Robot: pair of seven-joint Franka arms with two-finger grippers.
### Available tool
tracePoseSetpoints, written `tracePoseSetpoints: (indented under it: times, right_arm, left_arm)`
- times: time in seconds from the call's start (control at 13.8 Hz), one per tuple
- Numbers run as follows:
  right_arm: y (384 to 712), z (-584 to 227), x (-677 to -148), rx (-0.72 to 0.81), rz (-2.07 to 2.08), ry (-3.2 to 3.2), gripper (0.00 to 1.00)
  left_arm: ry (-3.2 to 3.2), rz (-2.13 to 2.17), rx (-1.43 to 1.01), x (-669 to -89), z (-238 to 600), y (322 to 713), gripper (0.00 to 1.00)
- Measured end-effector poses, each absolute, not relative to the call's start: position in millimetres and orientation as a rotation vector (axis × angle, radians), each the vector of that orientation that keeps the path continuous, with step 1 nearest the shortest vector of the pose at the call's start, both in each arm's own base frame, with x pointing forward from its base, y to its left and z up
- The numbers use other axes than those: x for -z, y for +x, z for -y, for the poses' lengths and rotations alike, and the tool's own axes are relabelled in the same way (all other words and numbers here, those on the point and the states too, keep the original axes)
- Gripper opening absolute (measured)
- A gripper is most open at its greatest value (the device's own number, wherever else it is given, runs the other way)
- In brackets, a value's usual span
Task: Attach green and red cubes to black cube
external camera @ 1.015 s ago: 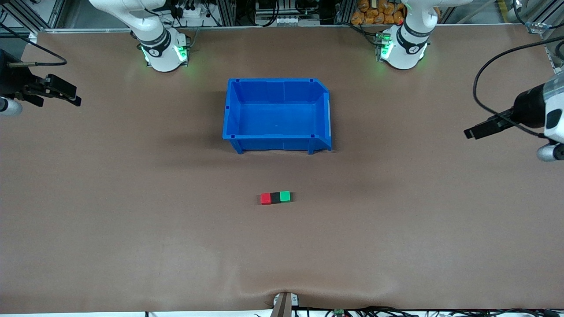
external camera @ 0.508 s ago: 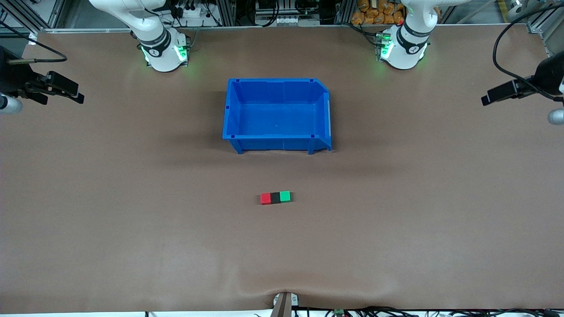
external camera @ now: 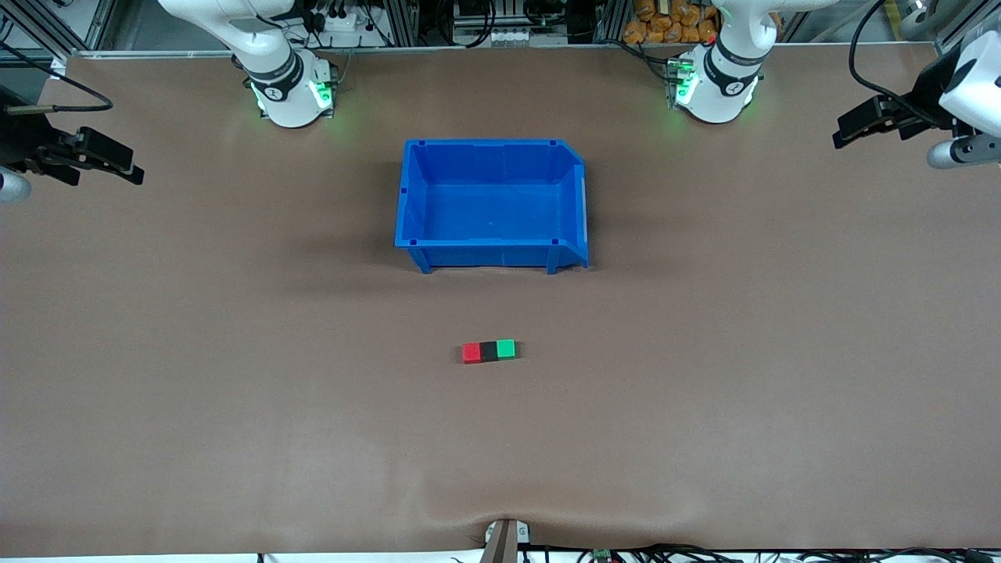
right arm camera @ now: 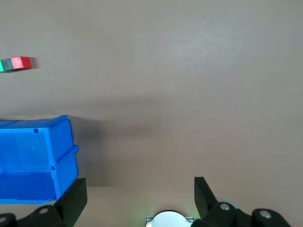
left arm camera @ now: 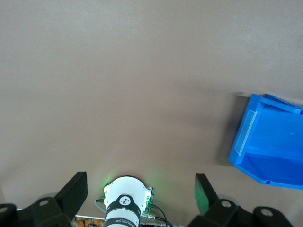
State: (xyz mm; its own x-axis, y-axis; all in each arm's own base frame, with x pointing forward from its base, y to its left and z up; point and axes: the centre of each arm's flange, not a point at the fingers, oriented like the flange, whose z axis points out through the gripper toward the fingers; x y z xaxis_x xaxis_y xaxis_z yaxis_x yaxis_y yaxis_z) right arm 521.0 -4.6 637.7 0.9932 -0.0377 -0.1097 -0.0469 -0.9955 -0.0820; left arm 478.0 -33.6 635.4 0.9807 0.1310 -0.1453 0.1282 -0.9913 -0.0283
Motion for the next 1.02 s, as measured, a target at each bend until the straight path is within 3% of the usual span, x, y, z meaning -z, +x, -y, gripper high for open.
tracePoseSetpoints:
  times: [1.02]
  right_arm:
    - [521.0,6.7,-637.7,-0.165,-0.072,-3.05,1.0]
  left_arm:
    - [-3.06,0.203,-0.059,-644.8,26.4,490.7,1.0]
